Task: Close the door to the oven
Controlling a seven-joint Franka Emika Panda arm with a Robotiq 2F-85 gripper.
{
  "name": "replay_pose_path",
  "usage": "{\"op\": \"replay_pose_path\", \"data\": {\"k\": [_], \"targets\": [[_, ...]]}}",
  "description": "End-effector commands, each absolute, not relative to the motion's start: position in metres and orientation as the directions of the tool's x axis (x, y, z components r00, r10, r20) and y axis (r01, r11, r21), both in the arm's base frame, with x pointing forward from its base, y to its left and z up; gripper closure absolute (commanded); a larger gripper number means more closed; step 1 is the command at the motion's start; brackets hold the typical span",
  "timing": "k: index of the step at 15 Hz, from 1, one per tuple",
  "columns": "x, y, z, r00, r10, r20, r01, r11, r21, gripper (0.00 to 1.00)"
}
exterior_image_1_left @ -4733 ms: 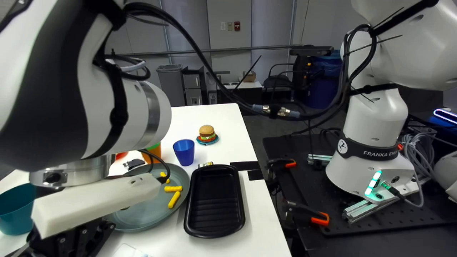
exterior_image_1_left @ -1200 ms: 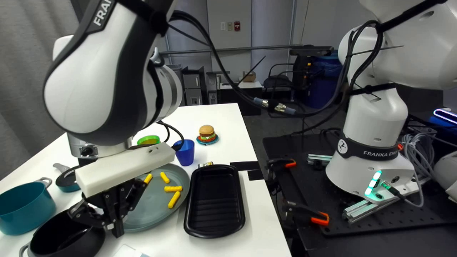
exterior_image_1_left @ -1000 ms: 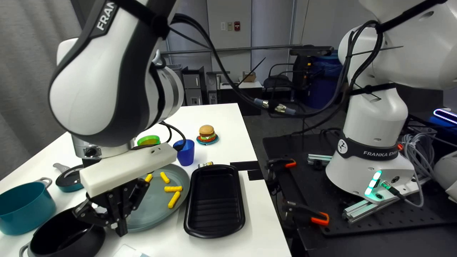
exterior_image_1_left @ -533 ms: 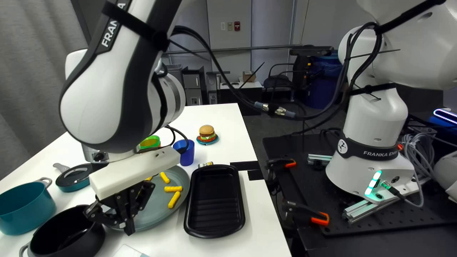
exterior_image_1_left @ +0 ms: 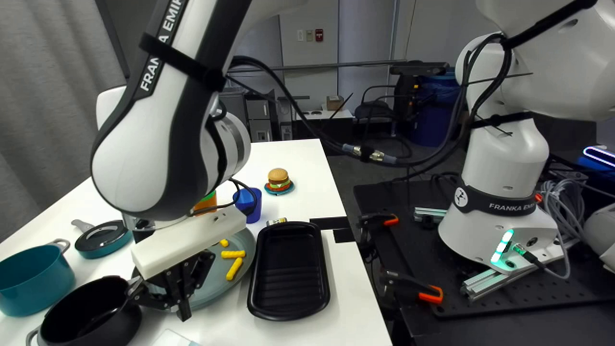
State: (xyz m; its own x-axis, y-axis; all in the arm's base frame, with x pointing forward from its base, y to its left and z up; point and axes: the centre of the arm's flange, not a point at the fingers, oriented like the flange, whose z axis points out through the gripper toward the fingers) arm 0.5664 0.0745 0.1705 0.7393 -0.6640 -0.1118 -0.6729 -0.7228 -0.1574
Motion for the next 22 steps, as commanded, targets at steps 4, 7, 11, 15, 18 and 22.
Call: {"op": "replay_pose_path", "data": {"k": [4, 7, 11, 15, 18, 22], "targets": [[0.581, 0.073, 0.157, 0.725, -0.676, -0.135, -0.688, -0.702, -0.182, 1.0], [0.587, 0.071, 0.154, 0.712, -0.687, -0.142, -0.701, -0.685, -0.199, 1.0], [0.591, 0.067, 0.151, 0.696, -0.701, -0.154, -0.716, -0.665, -0.21, 1.0], [0.591, 0.065, 0.144, 0.685, -0.708, -0.173, -0.728, -0.652, -0.213, 1.0], [0.592, 0.071, 0.14, 0.686, -0.703, -0.187, -0.727, -0.65, -0.221, 1.0], [0.593, 0.073, 0.148, 0.684, -0.701, -0.202, -0.727, -0.634, -0.262, 1.0]]}}
